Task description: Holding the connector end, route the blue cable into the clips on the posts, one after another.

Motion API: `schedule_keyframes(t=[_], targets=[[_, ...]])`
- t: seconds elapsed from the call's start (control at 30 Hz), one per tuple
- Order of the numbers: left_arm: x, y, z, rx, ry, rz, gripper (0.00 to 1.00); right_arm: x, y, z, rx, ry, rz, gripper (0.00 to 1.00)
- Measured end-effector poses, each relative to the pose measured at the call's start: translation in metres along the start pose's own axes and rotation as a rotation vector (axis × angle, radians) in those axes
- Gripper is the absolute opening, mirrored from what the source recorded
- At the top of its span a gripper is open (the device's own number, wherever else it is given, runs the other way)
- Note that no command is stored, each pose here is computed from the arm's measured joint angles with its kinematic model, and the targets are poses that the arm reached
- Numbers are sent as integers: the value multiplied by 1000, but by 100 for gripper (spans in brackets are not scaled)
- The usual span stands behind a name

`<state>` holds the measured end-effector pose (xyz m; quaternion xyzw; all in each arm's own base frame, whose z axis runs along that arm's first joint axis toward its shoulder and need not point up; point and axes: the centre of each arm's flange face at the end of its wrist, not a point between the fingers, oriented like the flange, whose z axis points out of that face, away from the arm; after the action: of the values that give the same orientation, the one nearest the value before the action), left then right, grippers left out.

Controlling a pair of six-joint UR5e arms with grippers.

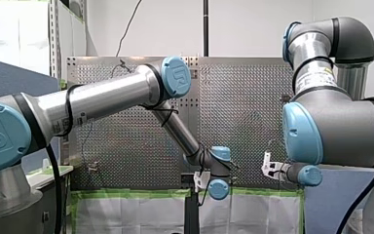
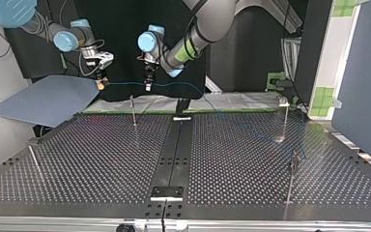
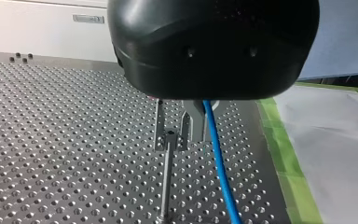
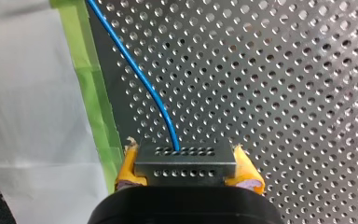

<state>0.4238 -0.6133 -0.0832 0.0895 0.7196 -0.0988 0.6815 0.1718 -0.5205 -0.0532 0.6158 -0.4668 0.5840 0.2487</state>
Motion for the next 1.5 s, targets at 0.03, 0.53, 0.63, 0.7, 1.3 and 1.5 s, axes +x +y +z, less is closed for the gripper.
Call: schedule_keyframes(t=[0.03,0.53,0.63,0.7,1.3,1.5], targets=[[-1,-1,1,0,-2,-1,0,1,3,1,0,2,0,0],[-12,-10,8,8,-26,-7,0,15,11,13,37,-12,-12,0],[-12,-14,6,19,-27,-2,0,19,12,16,56,-20,-19,0],[-12,-19,3,33,-32,-1,0,21,12,17,65,-27,-20,0],[7,-26,19,43,-28,-61,0,25,7,14,79,-65,5,0],[8,-29,19,48,-33,-73,0,24,4,15,84,-64,2,0]])
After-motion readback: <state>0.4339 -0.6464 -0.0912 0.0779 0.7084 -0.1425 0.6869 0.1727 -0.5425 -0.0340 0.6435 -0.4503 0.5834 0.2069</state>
